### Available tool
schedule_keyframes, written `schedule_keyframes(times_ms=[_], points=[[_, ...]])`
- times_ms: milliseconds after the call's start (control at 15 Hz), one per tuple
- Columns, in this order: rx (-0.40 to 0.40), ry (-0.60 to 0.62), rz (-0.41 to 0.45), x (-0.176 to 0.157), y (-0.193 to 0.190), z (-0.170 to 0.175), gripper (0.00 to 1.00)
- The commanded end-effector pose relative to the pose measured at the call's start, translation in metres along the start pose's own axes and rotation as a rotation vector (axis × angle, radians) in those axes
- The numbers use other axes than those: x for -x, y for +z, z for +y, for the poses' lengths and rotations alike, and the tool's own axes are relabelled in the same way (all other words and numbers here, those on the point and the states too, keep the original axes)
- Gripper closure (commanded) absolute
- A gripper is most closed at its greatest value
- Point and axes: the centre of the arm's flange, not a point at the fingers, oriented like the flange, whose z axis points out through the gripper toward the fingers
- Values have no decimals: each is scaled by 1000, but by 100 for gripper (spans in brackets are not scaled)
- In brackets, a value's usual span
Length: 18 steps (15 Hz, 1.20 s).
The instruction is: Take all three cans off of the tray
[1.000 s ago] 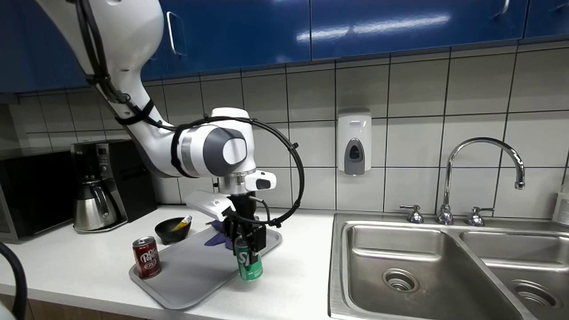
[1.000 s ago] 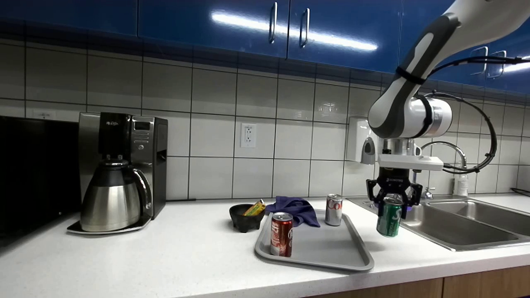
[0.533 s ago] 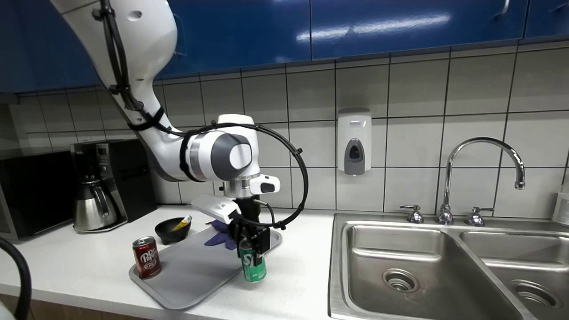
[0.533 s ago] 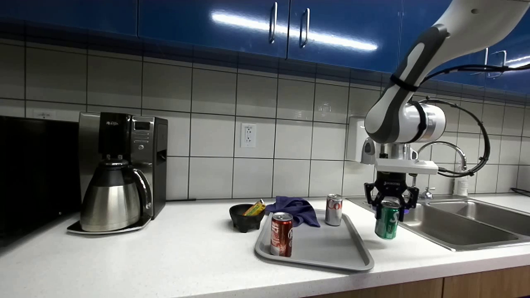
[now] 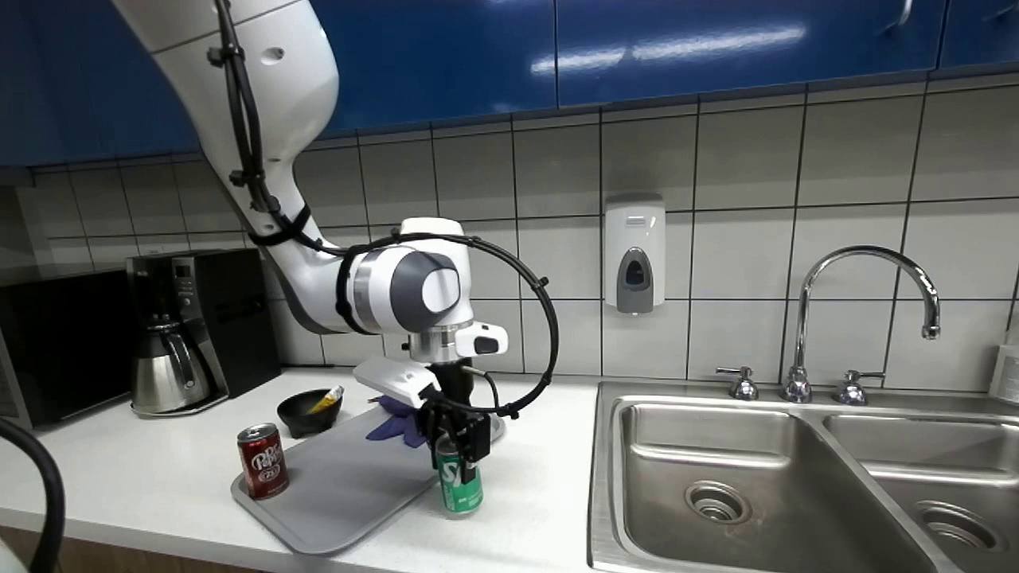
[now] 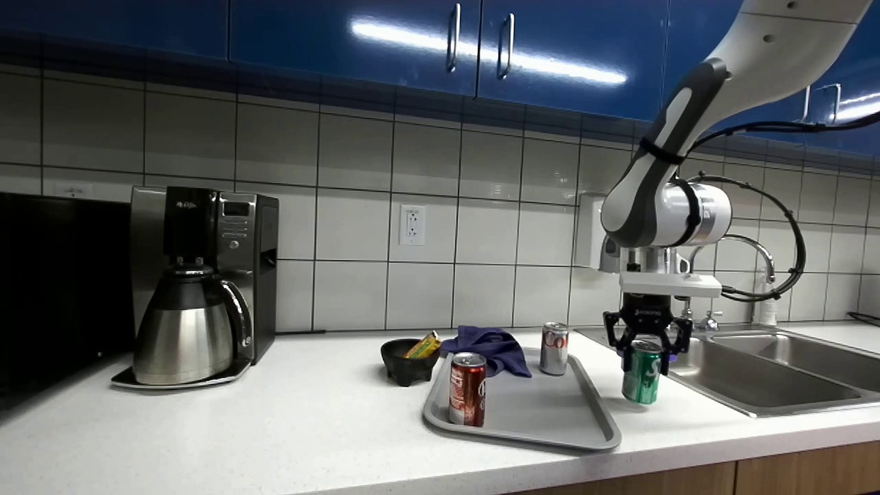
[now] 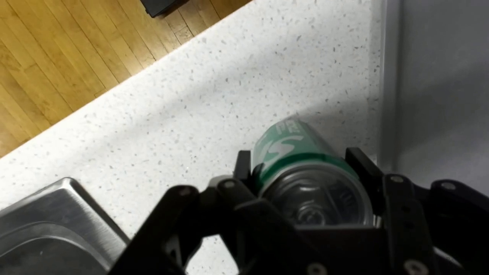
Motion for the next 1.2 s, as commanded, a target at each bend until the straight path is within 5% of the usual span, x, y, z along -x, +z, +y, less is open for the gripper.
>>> schedule_keyframes(times_ms=[0, 133, 200, 267, 333, 1133], points=[[6, -10, 8, -13, 0, 2, 61], [9, -10, 6, -14, 1, 2, 61], [10, -8, 5, -15, 2, 2, 27], [10, -7, 5, -15, 3, 2, 9], [9, -7, 7, -16, 2, 2, 4], [-19, 11, 52, -12, -19, 8, 0]])
